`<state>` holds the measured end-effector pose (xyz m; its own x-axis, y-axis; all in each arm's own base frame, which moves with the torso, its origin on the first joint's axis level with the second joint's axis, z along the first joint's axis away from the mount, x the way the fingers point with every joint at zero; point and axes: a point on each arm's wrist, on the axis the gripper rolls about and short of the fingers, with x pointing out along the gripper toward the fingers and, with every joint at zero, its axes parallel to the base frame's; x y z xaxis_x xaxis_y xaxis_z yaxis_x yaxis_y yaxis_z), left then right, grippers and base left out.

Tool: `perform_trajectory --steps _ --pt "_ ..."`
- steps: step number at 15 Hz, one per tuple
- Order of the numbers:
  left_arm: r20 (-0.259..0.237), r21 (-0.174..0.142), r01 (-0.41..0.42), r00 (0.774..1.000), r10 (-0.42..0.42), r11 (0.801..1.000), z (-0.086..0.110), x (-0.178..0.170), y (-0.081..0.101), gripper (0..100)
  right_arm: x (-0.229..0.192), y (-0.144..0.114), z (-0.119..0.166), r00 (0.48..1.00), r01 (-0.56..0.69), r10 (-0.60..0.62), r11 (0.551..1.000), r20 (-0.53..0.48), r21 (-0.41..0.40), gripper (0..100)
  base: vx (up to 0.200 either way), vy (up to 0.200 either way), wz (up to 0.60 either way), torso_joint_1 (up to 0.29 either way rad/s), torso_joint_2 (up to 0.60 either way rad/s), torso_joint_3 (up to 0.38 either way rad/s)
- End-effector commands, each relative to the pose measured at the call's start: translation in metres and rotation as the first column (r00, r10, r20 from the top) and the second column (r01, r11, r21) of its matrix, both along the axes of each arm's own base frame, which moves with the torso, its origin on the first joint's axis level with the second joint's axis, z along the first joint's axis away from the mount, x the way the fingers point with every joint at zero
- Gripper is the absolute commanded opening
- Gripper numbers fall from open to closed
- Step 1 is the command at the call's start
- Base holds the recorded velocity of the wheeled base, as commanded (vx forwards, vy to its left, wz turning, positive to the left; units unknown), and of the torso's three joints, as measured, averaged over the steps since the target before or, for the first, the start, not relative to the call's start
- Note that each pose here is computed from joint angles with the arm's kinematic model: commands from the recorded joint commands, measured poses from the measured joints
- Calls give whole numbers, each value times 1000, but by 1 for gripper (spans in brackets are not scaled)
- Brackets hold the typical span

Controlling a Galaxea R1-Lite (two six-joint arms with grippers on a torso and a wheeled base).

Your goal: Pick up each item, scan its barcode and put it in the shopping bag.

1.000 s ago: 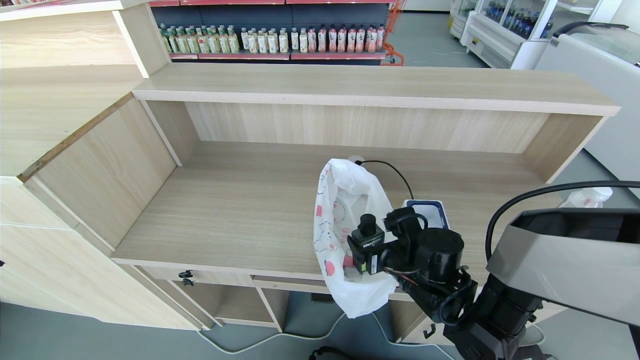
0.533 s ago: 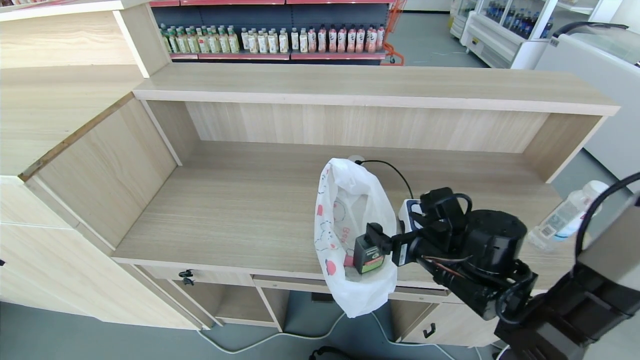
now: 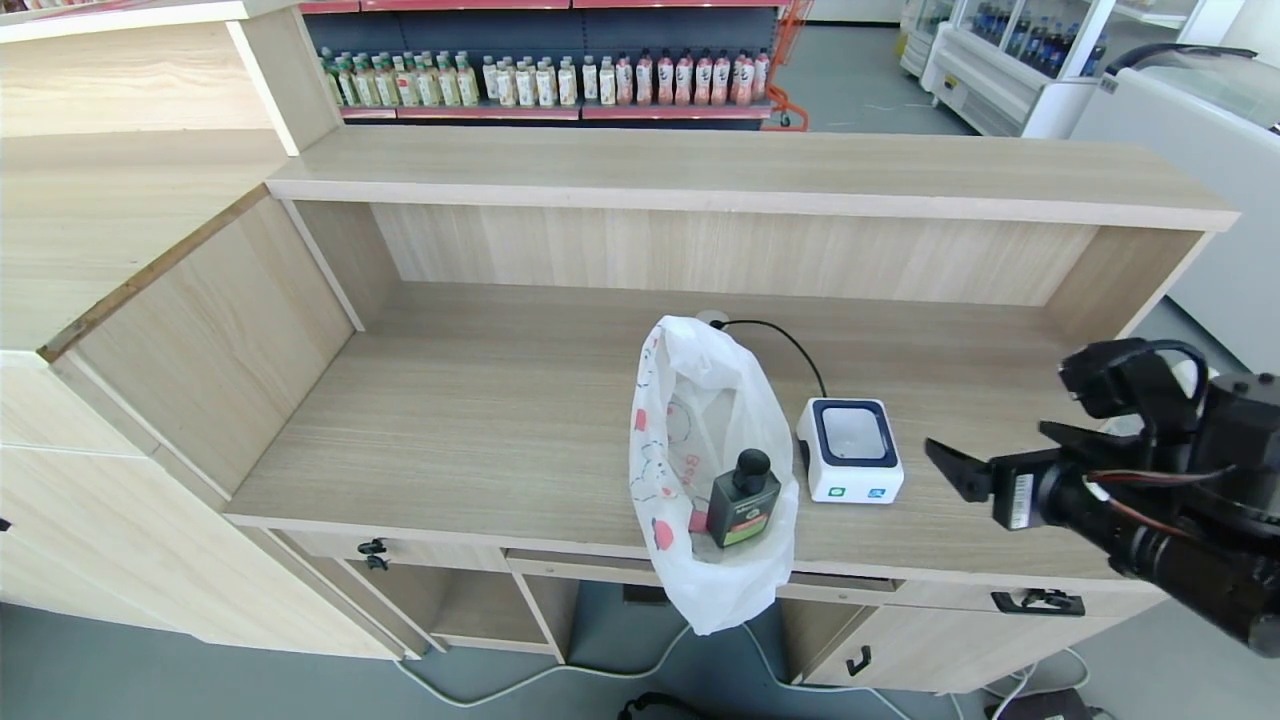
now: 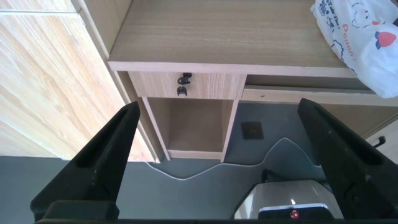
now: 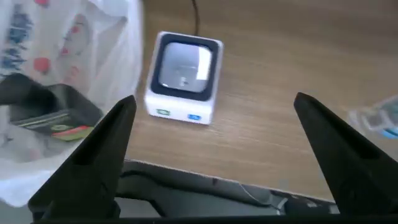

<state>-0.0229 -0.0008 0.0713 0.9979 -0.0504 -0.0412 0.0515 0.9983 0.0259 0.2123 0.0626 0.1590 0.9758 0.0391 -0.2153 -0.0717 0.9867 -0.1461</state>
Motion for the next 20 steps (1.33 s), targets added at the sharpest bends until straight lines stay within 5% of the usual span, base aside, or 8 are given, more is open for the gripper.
perform_trajectory --steps 1,4,6,9,11,20 --pt "1 0 0 1000 0 1000 0 0 0 100 -37 -37 19 970 244 -244 969 25 -41 100 0 0 0 0 0 0" --pt "1 0 0 1000 0 1000 0 0 0 100 -43 -42 17 929 370 -370 929 9 -17 100 0 0 0 0 0 0" --pt "0 0 0 1000 0 1000 0 0 0 100 -53 -46 14 823 566 -568 821 -3 -71 100 0 0 0 0 0 0" --pt "0 0 0 1000 0 1000 0 0 0 100 -70 -33 32 922 379 -383 922 52 75 100 0 0 0 0 0 0" --pt "0 0 0 1000 0 1000 0 0 0 100 -78 -36 38 934 340 -349 935 83 105 100 0 0 0 0 0 0" --pt "-3 -3 0 1000 0 1000 0 0 0 100 -106 -47 26 949 299 -296 954 108 -12 100 0 0 0 0 0 0"
